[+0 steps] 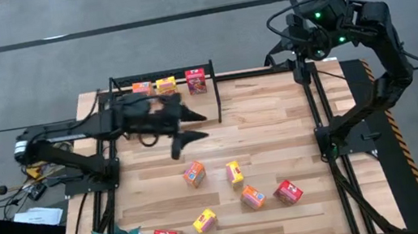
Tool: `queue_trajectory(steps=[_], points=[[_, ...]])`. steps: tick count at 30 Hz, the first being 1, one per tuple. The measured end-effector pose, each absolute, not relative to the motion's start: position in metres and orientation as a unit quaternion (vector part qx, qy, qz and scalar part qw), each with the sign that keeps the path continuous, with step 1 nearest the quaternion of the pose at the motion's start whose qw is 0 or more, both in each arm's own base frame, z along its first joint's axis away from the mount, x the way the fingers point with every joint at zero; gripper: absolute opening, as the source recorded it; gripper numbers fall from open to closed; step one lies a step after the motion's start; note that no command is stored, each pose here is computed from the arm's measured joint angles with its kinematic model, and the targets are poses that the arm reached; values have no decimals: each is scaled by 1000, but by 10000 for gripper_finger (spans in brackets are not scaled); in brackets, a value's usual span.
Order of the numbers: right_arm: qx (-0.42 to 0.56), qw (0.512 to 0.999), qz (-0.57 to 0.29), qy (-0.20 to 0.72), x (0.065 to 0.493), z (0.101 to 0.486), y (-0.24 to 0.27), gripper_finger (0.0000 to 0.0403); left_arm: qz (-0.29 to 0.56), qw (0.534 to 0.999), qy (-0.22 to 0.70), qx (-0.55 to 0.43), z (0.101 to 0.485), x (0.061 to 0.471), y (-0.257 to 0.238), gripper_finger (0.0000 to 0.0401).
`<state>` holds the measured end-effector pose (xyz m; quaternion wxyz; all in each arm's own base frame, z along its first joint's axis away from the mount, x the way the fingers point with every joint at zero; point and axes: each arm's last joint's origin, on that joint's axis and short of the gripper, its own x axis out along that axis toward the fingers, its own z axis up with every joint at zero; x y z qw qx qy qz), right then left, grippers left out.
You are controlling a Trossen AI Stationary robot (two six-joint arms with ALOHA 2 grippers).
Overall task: Stack cereal on shelf
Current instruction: Put the top red cereal box on the shelf aligned with the other red cereal box
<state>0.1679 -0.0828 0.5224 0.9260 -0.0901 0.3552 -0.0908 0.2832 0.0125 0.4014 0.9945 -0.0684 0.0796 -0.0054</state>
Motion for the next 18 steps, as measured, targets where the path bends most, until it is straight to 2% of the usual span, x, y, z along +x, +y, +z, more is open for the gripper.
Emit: queue_trajectory(steps=[6,9,15,18], points=[[-107,938,-103,312,140,537,-68,232,-10,980,198,14,418,339,20,247],[-112,949,-117,269,118,552,-57,232,-26,974,223,40,417,368,24,247],[-100,966,-142,191,83,566,-39,232,-59,966,244,64,389,425,32,247],[-104,968,-145,179,71,568,-32,232,-118,953,263,95,368,445,30,247]])
